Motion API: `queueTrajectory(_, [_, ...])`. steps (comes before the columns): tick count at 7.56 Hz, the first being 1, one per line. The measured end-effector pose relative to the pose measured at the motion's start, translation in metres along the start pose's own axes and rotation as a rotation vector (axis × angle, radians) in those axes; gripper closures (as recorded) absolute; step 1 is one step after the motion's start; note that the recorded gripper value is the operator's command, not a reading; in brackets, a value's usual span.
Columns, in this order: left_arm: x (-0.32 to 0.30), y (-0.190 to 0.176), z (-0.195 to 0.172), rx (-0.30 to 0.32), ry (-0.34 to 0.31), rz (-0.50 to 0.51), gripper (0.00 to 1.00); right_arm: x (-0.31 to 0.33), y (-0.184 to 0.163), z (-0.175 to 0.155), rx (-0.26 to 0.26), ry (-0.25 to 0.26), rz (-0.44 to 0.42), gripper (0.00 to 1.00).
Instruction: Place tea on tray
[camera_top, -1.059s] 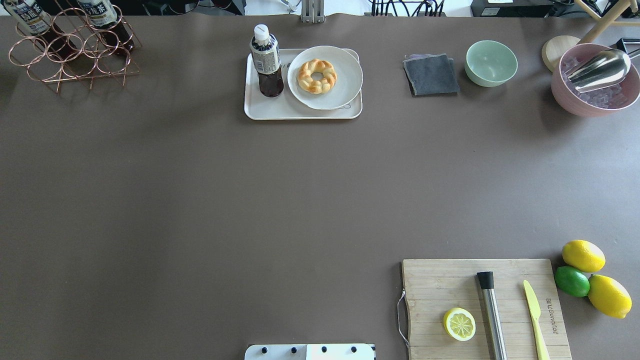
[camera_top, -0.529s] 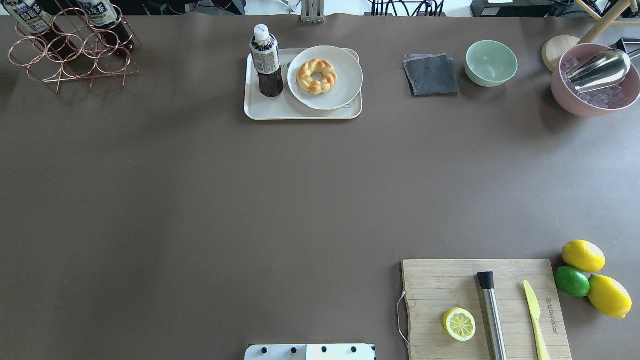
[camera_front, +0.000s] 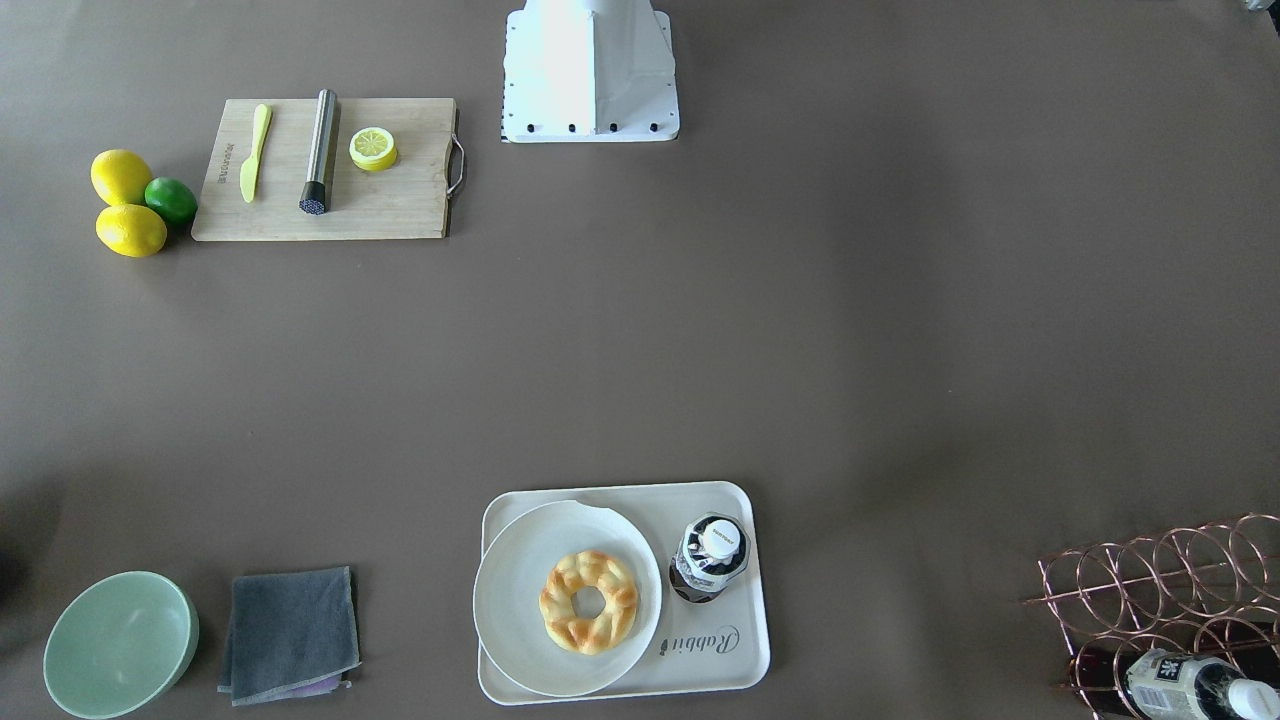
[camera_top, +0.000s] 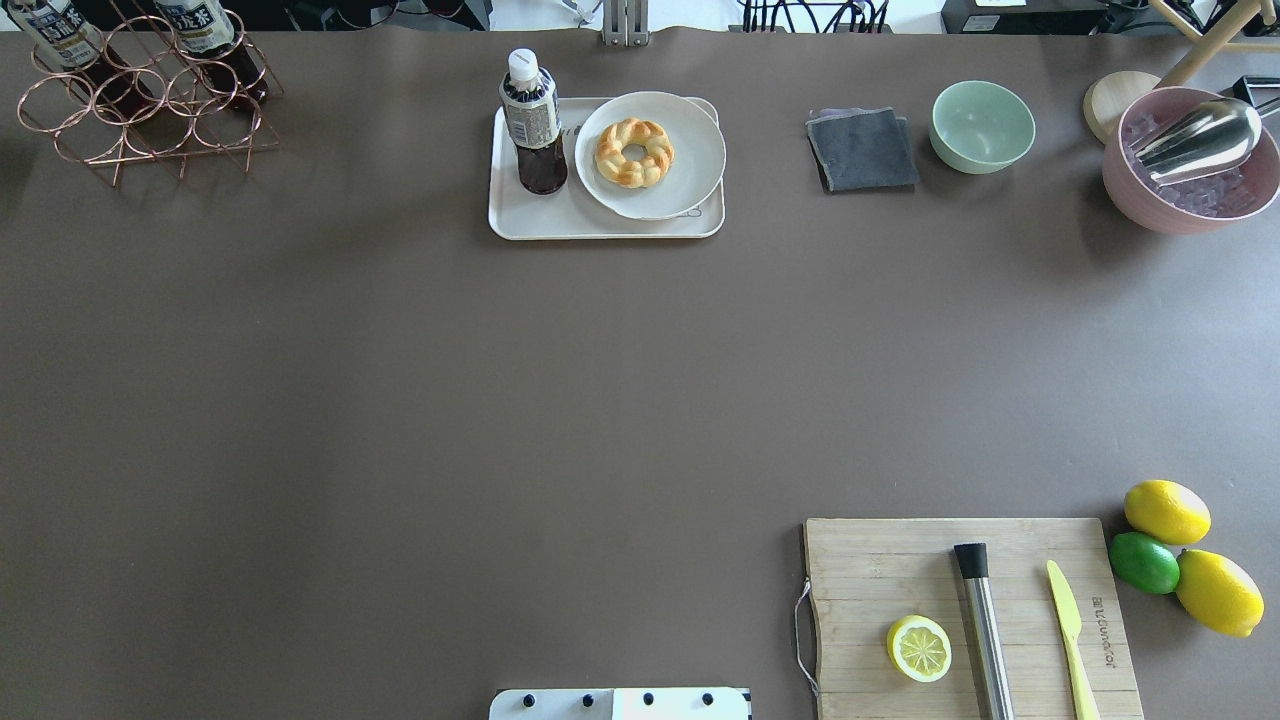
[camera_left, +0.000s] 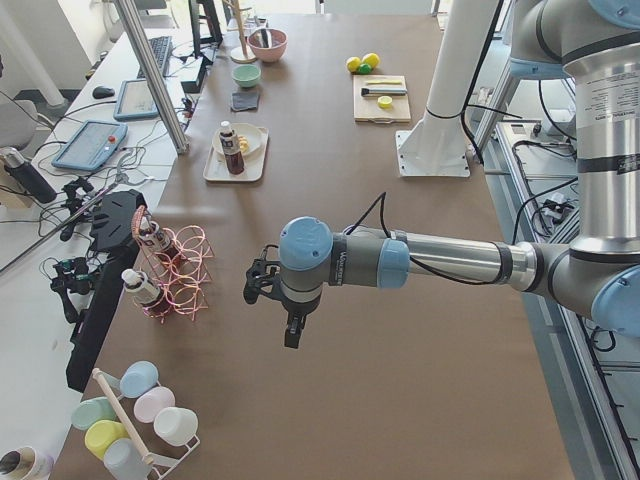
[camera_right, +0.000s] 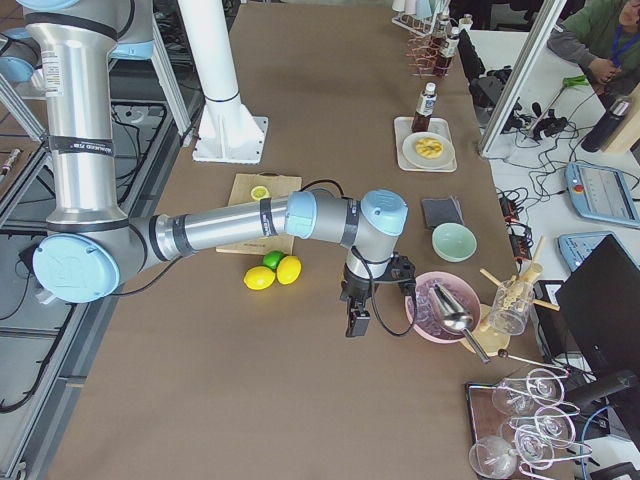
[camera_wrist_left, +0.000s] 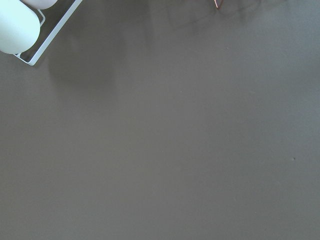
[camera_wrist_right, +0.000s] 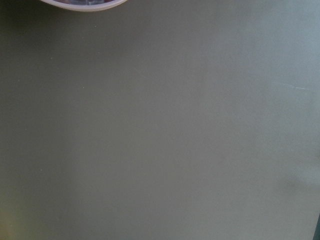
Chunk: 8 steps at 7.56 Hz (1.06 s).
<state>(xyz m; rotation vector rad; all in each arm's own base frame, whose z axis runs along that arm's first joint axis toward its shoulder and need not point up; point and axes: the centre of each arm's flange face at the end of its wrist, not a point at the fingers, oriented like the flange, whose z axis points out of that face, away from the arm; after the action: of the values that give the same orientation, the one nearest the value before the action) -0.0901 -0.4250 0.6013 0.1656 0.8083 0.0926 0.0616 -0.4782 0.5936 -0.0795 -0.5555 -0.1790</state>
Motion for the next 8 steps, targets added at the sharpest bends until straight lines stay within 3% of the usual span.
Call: queueTrajectory(8, [-0.0005,0.0003,0.0007,-0.001,0.003,-0.001,0.0,-0.0062,-0.0028,-0.0104,0.022,0.002,-0.015,0.0])
